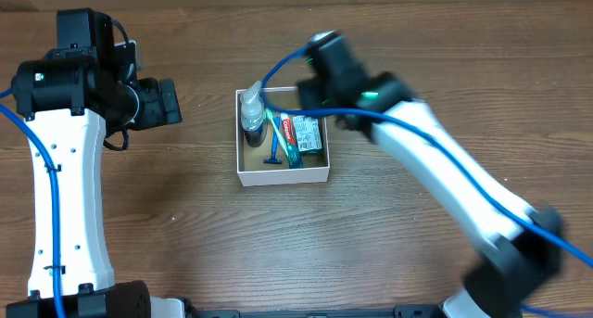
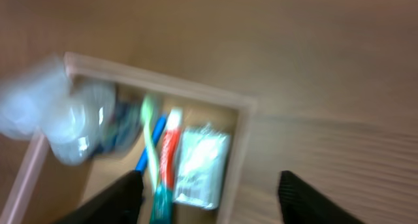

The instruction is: Pack container

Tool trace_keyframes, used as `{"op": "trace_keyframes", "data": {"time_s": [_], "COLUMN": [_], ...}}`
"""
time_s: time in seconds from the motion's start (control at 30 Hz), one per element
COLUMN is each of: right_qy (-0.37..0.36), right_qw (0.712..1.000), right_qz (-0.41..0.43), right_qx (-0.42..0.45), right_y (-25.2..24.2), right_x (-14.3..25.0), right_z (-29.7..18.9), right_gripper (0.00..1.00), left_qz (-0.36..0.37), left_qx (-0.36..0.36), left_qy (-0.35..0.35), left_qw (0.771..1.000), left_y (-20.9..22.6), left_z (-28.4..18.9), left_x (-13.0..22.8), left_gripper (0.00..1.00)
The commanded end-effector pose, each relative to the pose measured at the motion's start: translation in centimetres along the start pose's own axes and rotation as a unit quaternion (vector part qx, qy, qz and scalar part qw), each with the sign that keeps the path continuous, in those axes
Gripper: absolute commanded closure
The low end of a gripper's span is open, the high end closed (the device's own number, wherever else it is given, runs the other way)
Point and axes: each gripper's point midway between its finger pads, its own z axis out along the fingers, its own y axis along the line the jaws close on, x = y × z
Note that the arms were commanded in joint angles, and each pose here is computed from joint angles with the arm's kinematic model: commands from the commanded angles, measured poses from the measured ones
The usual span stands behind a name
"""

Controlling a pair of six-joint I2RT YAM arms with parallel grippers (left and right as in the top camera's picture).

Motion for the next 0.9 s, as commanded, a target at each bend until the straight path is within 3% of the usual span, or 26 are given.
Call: {"op": "trace_keyframes", "data": {"time_s": [0.0, 0.07, 0.17, 0.47, 0.7, 0.87], "right_qy": [-0.109, -0.094, -0.054, -0.029, 0.016, 0.008], "right_qw": [0.988, 0.987, 0.986, 0.973, 0.964, 0.963], "right_qz": [0.087, 0.114, 0.154, 0.213, 0.241, 0.243], "right_qx": [0.061, 0.058, 0.046, 0.082, 0.108, 0.114], "right_y": [-7.6, -10.3, -13.7, -20.1, -20.5, -20.0], "right_x": [-5.2, -4.8, -3.1, -1.2, 1.5, 2.0], "right_z": [-7.8, -7.9, -7.1, -7.3, -7.8, -10.2], "right_gripper": [0.23, 0.17, 0.00, 0.00, 0.00, 0.01], "left_qz": [0.024, 0.062, 0.140, 0.169, 0.127, 0.135], "left_qx": [0.012, 0.020, 0.030, 0.034, 0.043, 0.059], "left_qy": [-0.016, -0.034, -0.058, -0.053, -0.032, -0.072], "left_qw": [1.000, 0.997, 0.988, 0.984, 0.990, 0.987], "left_y": [-1.2, -2.5, -5.1, -6.6, -5.5, -5.8], "left_z": [0.2, 0.2, 0.3, 2.0, 1.1, -2.3], "left_x": [-0.7, -1.4, -2.2, -2.8, -1.4, 0.0], "left_gripper": [0.06, 0.03, 0.00, 0.00, 0.00, 0.00]}}
